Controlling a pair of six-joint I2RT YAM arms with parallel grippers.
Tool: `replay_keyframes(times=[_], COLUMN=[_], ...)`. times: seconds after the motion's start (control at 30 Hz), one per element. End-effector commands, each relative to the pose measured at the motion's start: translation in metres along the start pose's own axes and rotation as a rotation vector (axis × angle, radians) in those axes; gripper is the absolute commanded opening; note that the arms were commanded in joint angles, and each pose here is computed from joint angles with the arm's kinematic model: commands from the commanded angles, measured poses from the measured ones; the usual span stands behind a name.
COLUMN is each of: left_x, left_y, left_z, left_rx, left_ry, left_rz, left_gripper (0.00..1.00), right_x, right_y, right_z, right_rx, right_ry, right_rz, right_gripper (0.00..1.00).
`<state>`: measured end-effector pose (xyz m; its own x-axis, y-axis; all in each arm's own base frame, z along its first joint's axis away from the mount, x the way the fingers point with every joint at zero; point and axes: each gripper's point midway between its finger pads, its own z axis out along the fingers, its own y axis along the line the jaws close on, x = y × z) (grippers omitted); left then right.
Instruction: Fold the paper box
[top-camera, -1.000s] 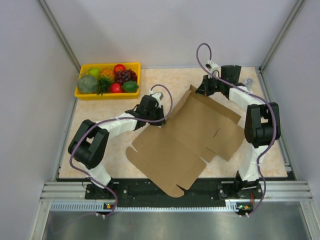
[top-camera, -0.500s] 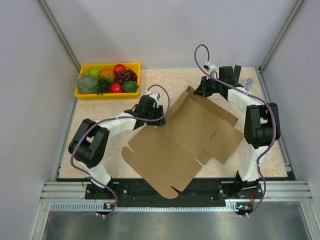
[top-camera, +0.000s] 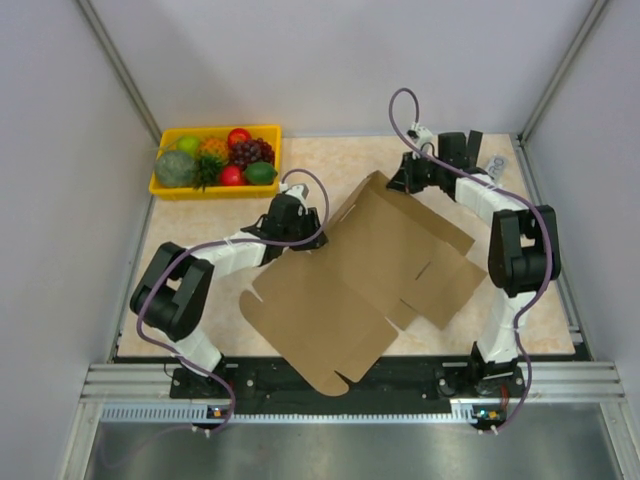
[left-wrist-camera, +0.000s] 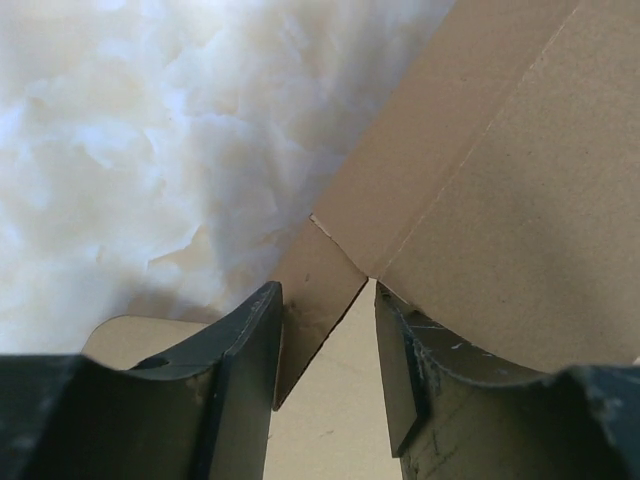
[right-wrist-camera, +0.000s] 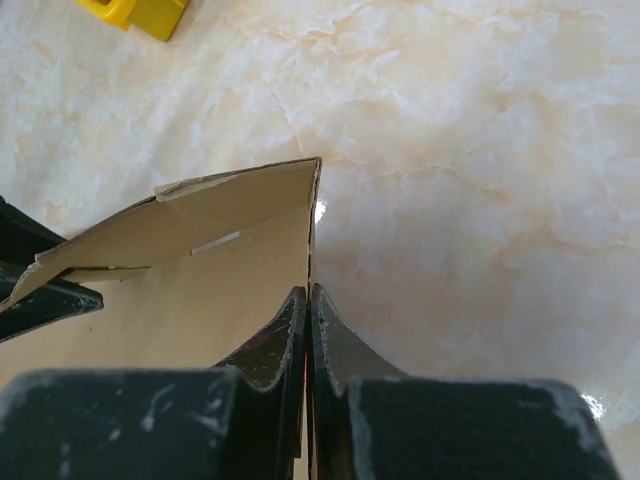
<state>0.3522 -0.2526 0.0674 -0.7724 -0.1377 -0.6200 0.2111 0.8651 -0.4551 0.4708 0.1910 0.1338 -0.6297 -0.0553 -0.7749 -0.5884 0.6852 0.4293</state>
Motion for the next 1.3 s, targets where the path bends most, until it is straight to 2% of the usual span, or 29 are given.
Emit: replay_keyframes(times=[0.0, 0.07, 0.23, 0.27, 0.3, 0.37, 0.5, 0.57, 0.67, 0.77, 0.97, 1.03, 1.27], left_x=[-0.041, -0.045, -0.049, -0.049, -0.051, -0.05, -0.054, -0.052, -0.049, -0.046, -0.04, -0.037, -0.033], left_y=[-0.025, -0.026, -0.016, -0.012, -0.012, -0.006, 0.002, 0.0, -0.012, -0.021, -0.015, -0.011, 0.0], left_z=[-0.003, -0.003, 0.003, 0.003, 0.002, 0.001, -0.001, -0.002, -0.001, -0.003, 0.001, 0.003, -0.002], left_rx=[0.138, 0.142, 0.076, 0.063, 0.059, 0.043, 0.043, 0.062, 0.137, 0.209, 0.184, 0.168, 0.111], left_ry=[-0.152, -0.172, -0.173, -0.187, -0.201, -0.218, -0.256, -0.258, -0.235, -0.24, -0.224, -0.22, -0.223], left_rz=[-0.107, -0.141, -0.227, -0.242, -0.27, -0.3, -0.386, -0.383, -0.375, -0.379, -0.384, -0.381, -0.343], left_gripper=[0.5, 0.51, 0.39, 0.39, 0.46, 0.5, 0.44, 0.42, 0.48, 0.49, 0.5, 0.54, 0.57], right_x=[-0.006, -0.005, -0.003, -0.003, -0.002, -0.001, 0.003, 0.004, 0.007, 0.009, 0.013, 0.015, 0.018], right_y=[0.021, 0.021, 0.026, 0.027, 0.028, 0.029, 0.03, 0.032, 0.036, 0.038, 0.052, 0.062, 0.069], right_z=[0.005, 0.005, 0.006, 0.006, 0.007, 0.008, 0.008, 0.008, 0.007, 0.005, -0.001, -0.003, -0.008], right_rx=[-0.091, -0.091, -0.106, -0.109, -0.111, -0.114, -0.109, -0.101, -0.061, -0.007, 0.129, 0.145, 0.238], right_ry=[-0.003, -0.001, 0.001, 0.001, 0.005, 0.008, 0.015, 0.017, 0.028, 0.036, 0.032, 0.029, 0.03], right_rz=[0.004, 0.006, -0.001, -0.004, -0.007, -0.004, -0.002, -0.015, -0.054, -0.095, -0.234, -0.276, -0.339], right_gripper=[0.0, 0.0, 0.0, 0.0, 0.0, 0.0, 0.0, 0.0, 0.0, 0.0, 0.0, 0.0, 0.0])
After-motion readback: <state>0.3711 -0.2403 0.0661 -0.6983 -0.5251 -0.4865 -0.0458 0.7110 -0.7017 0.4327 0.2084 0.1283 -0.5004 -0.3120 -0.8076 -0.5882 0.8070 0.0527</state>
